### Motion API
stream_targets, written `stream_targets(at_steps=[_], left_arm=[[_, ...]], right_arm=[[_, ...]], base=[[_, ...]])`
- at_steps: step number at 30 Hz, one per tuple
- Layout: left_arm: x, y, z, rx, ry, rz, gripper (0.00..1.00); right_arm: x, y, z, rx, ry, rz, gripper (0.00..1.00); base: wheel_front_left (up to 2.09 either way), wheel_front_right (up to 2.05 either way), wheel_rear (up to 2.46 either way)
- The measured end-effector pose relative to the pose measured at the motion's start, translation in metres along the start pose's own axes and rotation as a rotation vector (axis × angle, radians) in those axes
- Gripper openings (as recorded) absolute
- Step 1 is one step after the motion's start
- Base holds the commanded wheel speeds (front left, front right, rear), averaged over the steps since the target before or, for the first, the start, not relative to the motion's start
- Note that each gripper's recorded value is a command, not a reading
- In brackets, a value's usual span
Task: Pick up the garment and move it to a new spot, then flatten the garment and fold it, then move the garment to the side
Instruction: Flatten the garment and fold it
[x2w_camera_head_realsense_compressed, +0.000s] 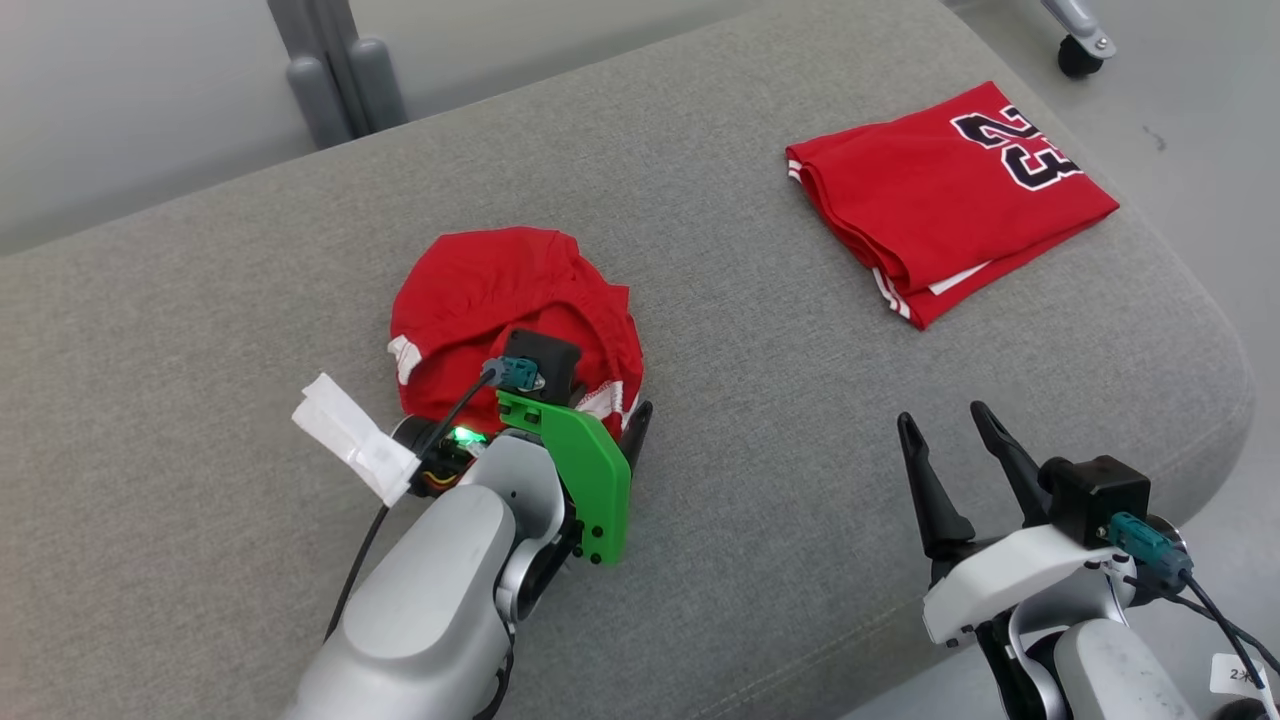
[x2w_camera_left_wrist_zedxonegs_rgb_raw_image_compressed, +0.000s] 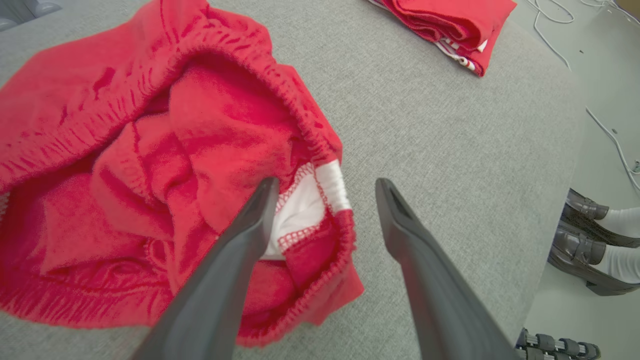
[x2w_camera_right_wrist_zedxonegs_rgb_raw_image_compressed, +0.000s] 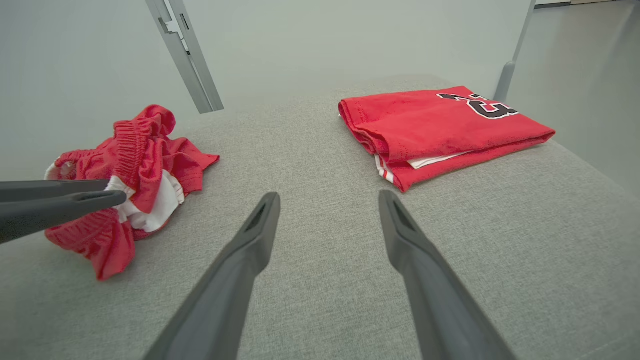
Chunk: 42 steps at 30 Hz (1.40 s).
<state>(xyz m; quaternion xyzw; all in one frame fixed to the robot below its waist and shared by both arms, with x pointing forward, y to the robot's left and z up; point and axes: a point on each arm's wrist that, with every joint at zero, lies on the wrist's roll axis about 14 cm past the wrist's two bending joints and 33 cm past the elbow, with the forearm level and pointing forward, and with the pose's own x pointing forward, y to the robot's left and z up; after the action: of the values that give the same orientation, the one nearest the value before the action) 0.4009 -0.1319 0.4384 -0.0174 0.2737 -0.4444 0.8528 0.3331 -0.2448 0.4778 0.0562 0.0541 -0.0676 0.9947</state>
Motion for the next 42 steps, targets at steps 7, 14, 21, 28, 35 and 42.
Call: stream_targets(at_steps=[7, 14, 21, 28, 35, 42], left_arm=[[0.009, -0.003, -0.016, 0.007, 0.074, -0.010, 0.87], [0.007, -0.002, -0.003, 0.002, 0.014, -0.025, 0.00], [-0.008, -0.009, 0.097, -0.039, -0.308, -0.100, 0.00], [-0.057, -0.038, 0.214, -0.026, -0.671, -0.227, 0.00], [-0.072, -0.040, 0.224, -0.117, -0.729, -0.254, 0.00], [-0.052, 0.027, 0.090, -0.298, -0.415, -0.070, 0.00]], right_arm=[[-0.002, -0.007, -0.007, -0.002, 0.020, -0.026, 1.00], [0.005, 0.000, -0.003, 0.001, 0.006, -0.003, 1.00], [0.012, 0.008, -0.003, -0.007, 0.006, 0.022, 1.00], [0.017, 0.020, -0.001, -0.004, 0.004, 0.060, 1.00], [0.022, 0.029, 0.000, -0.003, -0.002, 0.087, 1.00], [0.031, 0.041, -0.004, -0.003, 0.010, 0.128, 1.00]], base=[[0.00, 0.00, 0.00], [0.00, 0.00, 0.00], [0.00, 0.00, 0.00], [0.00, 0.00, 0.00], [0.00, 0.00, 0.00], [0.00, 0.00, 0.00]])
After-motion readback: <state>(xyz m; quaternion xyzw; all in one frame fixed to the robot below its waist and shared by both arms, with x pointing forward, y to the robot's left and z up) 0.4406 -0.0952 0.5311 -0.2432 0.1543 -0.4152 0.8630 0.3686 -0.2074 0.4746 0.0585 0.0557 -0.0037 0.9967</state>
